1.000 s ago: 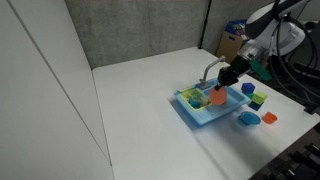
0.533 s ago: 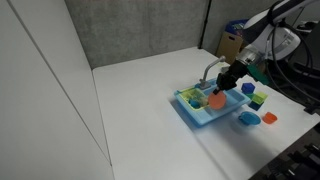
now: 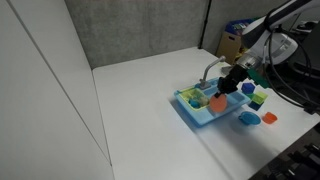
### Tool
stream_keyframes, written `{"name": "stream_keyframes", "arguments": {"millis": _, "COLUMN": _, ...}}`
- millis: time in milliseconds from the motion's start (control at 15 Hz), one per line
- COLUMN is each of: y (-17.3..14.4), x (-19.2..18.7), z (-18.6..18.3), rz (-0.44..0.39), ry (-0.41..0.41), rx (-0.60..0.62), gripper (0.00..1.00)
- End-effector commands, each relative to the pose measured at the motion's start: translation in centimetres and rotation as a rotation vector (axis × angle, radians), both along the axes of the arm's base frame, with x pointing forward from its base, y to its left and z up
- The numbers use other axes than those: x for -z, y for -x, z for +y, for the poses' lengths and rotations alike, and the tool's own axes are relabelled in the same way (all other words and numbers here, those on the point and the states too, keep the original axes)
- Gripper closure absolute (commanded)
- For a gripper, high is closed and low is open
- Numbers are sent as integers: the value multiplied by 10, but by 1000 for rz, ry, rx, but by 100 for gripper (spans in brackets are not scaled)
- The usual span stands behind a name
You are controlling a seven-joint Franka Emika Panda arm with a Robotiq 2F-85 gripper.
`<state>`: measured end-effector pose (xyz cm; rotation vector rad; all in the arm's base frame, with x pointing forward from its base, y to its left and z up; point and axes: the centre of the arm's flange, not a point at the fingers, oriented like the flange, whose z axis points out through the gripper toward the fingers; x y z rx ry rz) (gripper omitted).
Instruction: Put the orange plate on the sink
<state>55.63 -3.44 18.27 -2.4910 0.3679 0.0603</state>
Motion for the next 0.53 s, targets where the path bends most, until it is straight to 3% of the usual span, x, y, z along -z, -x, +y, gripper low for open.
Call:
{"name": "stream_keyframes", "arguments": {"millis": 0, "y": -7, "x": 8, "z": -12, "rz": -8, "ry": -8, "rx": 8, "gripper": 97}}
{"name": "stream_keyframes", "arguments": {"millis": 467, "y": -8, "x": 19, "z": -26, "rz": 5, "ry": 9, "rx": 32, "gripper": 97}}
